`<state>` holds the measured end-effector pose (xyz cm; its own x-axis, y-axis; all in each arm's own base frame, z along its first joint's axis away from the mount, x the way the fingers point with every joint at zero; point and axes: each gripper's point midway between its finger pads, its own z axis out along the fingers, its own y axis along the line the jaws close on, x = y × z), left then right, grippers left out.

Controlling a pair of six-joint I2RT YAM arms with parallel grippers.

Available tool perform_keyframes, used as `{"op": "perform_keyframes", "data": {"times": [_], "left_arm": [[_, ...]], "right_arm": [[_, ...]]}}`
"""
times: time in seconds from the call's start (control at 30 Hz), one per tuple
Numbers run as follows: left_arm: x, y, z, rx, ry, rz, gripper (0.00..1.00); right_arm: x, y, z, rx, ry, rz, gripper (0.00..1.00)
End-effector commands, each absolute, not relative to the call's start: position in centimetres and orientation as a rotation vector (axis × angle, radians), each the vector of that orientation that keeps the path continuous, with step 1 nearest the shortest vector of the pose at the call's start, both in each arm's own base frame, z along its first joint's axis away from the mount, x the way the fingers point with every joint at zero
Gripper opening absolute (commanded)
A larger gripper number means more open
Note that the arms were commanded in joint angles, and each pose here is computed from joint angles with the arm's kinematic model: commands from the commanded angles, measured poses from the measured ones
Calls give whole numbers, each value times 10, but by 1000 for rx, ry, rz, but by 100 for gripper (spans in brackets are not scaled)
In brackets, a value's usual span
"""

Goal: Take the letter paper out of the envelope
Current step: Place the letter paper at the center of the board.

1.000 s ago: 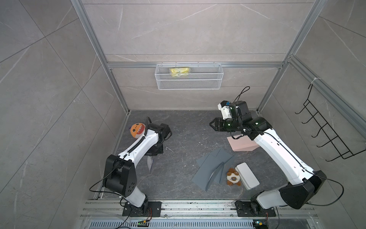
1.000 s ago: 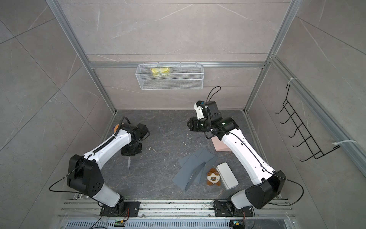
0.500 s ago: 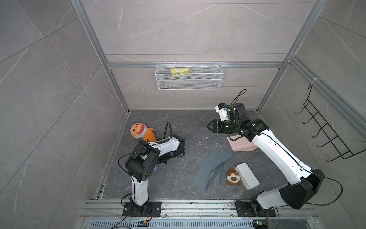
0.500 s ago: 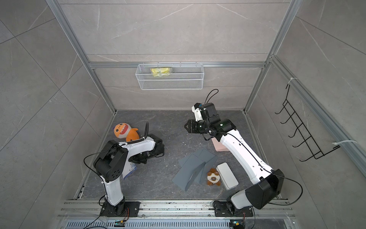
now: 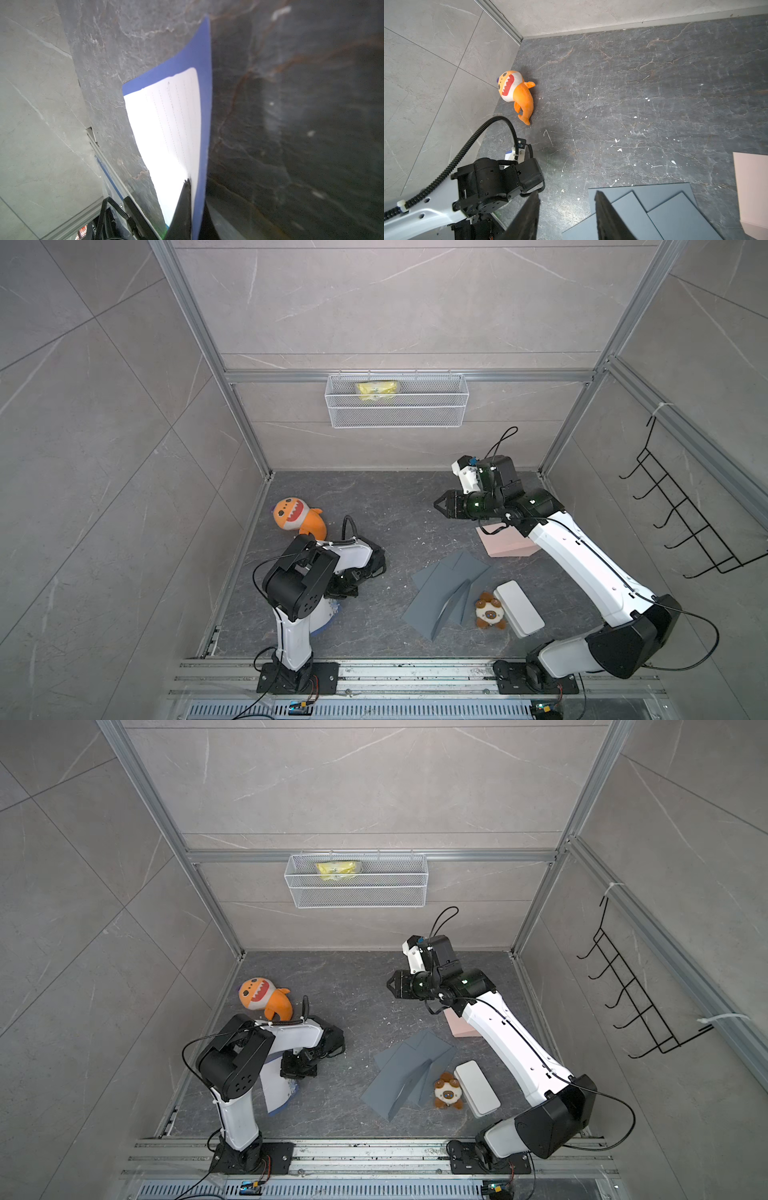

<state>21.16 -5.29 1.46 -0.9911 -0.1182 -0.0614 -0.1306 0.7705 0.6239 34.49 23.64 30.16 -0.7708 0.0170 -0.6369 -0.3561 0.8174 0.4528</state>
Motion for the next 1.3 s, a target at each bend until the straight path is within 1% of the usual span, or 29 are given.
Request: {"op": "perform_keyframes", "data": {"times": [0.0,0.23,0.53,0.67,0.83,0.97,1.07,1.13,1.23,1.27], "left_arm": [[218,-72,10,-276,2962,805,0],[215,-76,5,-304,2986,703,0],[230,-51,33,-204,2947,1003,0],[238,-44,41,-130,2932,1079,0],[246,-32,47,-48,2925,1140,0],[248,-38,38,-12,2967,1081,0],[249,-39,35,8,2980,1095,0],[248,-40,33,11,2990,1090,2],[245,-41,30,10,3011,1071,11],[243,-41,29,9,3018,1073,16]], "right_arm": [[339,237,305,-237,2343,774,46],[337,236,307,-235,2337,778,46],[334,234,307,-227,2337,779,46],[332,233,307,-216,2341,779,46],[325,221,294,-113,2375,761,46],[319,216,279,22,2399,800,47],[314,213,268,122,2414,833,47],[310,213,261,165,2422,859,47],[306,209,251,202,2439,862,47],[304,208,250,211,2439,860,47]]}}
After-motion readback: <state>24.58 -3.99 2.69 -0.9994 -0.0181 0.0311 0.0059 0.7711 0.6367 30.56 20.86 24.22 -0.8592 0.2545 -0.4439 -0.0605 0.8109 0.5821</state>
